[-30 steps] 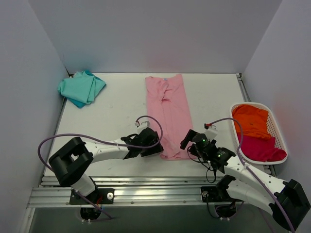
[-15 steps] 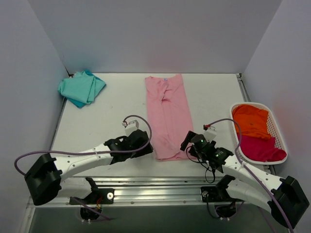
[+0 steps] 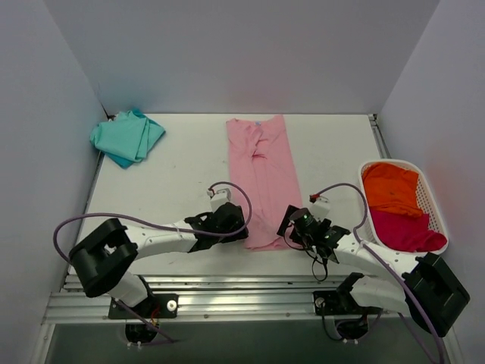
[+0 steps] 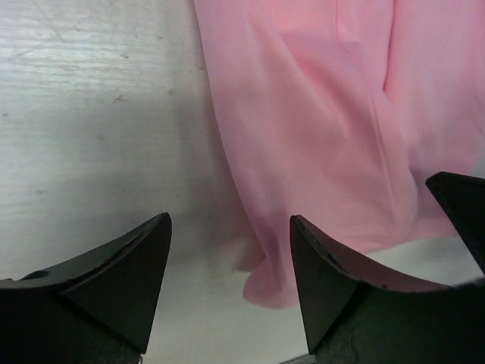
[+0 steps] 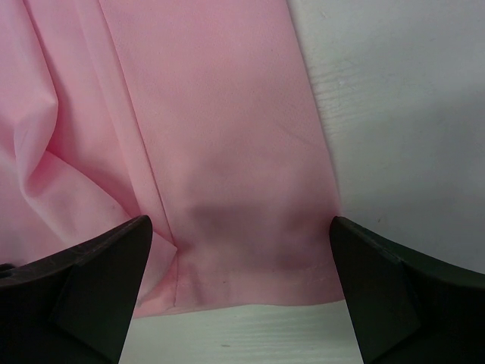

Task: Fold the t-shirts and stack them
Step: Fold the tshirt

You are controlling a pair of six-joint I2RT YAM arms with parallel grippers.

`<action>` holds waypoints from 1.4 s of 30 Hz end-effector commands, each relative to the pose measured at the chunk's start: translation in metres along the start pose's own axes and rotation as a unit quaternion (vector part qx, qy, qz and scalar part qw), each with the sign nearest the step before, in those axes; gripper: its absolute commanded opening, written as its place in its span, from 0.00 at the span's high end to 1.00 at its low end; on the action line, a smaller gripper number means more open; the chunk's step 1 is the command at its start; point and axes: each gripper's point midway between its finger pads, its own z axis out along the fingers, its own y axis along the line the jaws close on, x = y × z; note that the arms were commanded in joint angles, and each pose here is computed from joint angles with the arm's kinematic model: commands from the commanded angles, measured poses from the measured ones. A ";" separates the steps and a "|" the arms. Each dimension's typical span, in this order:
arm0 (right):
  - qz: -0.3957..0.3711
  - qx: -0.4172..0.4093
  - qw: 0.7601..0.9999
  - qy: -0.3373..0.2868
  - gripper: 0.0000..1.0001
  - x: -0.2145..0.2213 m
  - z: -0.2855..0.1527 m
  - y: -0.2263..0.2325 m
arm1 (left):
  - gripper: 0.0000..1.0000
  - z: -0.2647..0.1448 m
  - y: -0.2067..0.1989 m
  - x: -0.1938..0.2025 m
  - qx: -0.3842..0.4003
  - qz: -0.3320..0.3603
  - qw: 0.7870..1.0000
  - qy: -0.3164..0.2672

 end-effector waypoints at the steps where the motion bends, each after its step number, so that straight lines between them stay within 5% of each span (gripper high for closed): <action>1: 0.003 -0.009 1.000 -0.015 0.00 -0.011 0.002 0.012 | 0.28 0.023 -0.035 -0.004 0.067 -0.008 0.998 -0.007; 12: 0.010 -0.005 1.000 -0.023 0.01 -0.015 -0.002 0.008 | 0.39 0.022 -0.042 0.006 0.073 -0.014 0.997 0.024; 19: 0.011 0.011 1.000 -0.027 0.00 -0.018 -0.009 -0.001 | 0.61 0.005 -0.018 0.012 0.036 -0.012 0.999 0.034; 29: 0.007 0.014 1.000 0.008 0.03 0.000 -0.017 -0.012 | 0.66 -0.005 0.008 0.015 0.005 -0.020 0.999 0.030; 34: 0.013 0.012 1.000 0.024 0.04 0.009 -0.019 -0.016 | 0.65 -0.006 0.015 0.018 -0.002 -0.025 0.999 0.030; 42: 0.013 0.021 0.999 0.043 0.04 0.021 -0.013 -0.020 | 0.44 -0.007 0.004 0.020 0.022 -0.034 0.999 0.035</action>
